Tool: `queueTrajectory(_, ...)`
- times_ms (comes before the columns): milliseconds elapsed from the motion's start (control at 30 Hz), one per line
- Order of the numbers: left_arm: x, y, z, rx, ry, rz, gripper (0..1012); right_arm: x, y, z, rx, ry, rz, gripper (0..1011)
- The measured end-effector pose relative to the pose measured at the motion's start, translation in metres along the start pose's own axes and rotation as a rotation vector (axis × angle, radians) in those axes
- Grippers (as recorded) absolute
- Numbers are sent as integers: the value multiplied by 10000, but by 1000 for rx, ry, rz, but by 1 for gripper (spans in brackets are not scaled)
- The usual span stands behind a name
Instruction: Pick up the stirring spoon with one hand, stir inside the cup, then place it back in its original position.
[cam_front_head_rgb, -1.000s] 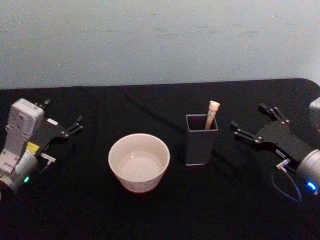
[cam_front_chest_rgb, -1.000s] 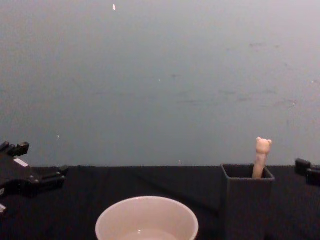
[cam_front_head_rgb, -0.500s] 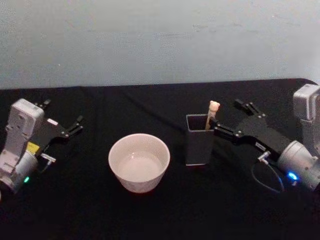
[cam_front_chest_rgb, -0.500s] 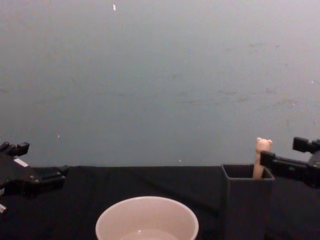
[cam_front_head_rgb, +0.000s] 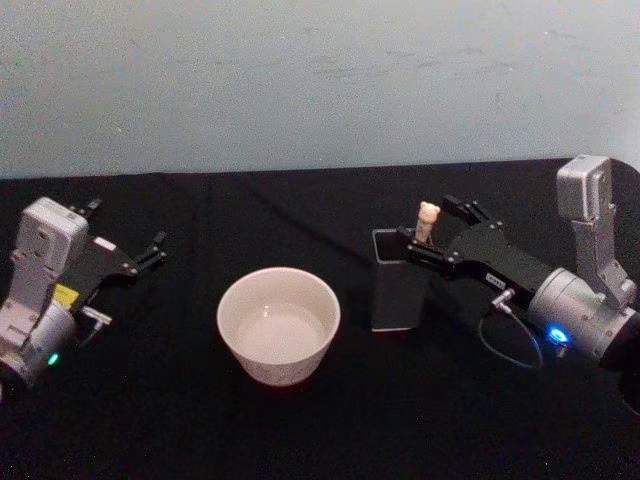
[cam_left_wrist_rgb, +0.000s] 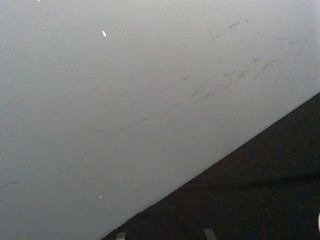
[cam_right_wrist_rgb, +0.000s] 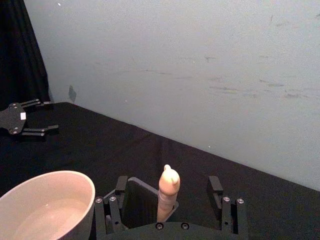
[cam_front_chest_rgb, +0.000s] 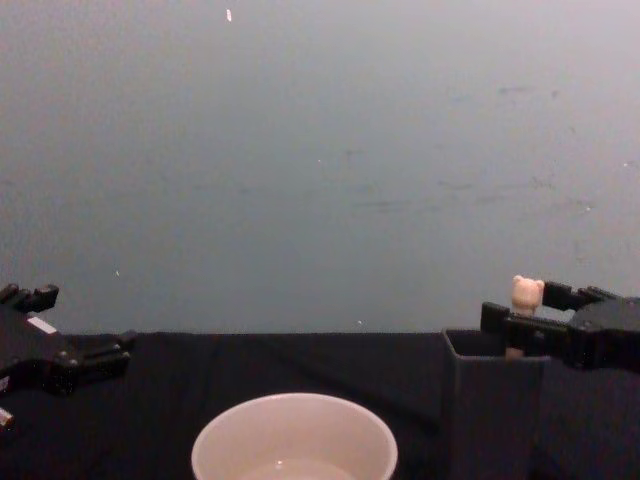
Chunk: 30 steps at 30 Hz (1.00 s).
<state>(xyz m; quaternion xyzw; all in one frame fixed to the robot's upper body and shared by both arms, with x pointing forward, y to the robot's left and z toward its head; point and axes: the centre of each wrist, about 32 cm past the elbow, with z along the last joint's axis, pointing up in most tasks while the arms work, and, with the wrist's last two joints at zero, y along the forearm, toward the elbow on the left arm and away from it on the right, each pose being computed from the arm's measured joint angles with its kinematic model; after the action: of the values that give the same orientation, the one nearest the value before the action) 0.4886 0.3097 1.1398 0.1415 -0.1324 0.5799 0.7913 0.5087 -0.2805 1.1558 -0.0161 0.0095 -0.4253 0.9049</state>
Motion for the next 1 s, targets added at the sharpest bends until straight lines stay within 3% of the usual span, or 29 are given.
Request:
queueTrajectory(833, 0, 0, 0, 0, 0, 0, 1001, 21, 43, -13, -6, 15, 2, 1003)
queueTrajectory(1000, 0, 0, 0, 0, 0, 0, 1001, 19, 42, -13, -6, 14, 2, 916)
